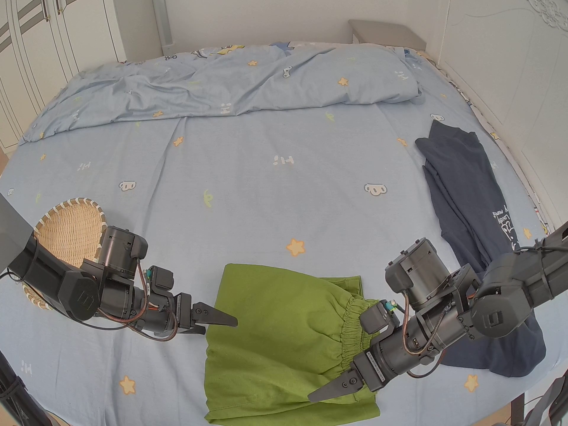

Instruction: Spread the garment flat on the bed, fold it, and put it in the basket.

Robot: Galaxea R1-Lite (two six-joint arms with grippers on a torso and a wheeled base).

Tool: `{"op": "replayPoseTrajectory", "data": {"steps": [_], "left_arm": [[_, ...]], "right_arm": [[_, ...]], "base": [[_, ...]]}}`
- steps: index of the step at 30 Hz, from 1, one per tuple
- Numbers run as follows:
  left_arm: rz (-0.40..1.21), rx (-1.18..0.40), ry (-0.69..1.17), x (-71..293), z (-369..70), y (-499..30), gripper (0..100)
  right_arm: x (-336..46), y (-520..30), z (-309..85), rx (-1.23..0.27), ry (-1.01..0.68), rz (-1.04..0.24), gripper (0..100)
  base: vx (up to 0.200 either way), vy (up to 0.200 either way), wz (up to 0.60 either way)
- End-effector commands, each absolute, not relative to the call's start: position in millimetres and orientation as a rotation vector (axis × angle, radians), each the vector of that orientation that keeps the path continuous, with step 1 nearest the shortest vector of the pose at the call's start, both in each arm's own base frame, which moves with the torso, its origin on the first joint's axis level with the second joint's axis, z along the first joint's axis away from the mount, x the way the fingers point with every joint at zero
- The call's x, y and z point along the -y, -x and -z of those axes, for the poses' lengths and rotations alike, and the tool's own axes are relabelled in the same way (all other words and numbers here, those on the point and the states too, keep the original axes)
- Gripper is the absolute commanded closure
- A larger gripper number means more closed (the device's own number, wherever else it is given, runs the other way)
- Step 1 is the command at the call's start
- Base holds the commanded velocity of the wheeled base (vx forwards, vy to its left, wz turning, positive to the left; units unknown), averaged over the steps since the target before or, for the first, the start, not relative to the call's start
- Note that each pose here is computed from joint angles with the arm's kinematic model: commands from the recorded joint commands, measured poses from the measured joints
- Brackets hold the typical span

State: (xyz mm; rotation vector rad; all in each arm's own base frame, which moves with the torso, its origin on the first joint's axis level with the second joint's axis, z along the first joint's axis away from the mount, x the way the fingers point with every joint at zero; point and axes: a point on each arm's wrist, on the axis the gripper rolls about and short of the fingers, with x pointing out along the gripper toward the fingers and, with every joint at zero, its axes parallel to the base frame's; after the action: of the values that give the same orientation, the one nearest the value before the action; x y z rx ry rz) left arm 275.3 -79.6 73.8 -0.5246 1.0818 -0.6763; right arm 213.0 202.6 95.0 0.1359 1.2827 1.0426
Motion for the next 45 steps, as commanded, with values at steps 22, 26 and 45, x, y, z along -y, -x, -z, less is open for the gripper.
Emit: {"op": "replayPoseTrajectory", "data": {"steps": [22, 26, 45], "left_arm": [[0.781, -1.121, 0.518, 104.2, -50.6, -279.0, 0], [0.805, -1.119, 0.503, 111.8, -44.3, -277.4, 0], [0.818, -1.086, 0.625, 129.4, -39.6, -262.8, 100]], "right_arm": [[-161.8, -207.6, -51.1, -1.366, -0.15, -0.959, 0], [-160.9, -206.3, -50.2, -1.352, -0.151, -0.964, 0], [-140.9, -209.5, -59.7, -1.192, -0.263, -1.041, 0]], "base": [[0.0, 0.0, 0.0], [0.0, 0.0, 0.0], [0.0, 0.0, 0.0]]}}
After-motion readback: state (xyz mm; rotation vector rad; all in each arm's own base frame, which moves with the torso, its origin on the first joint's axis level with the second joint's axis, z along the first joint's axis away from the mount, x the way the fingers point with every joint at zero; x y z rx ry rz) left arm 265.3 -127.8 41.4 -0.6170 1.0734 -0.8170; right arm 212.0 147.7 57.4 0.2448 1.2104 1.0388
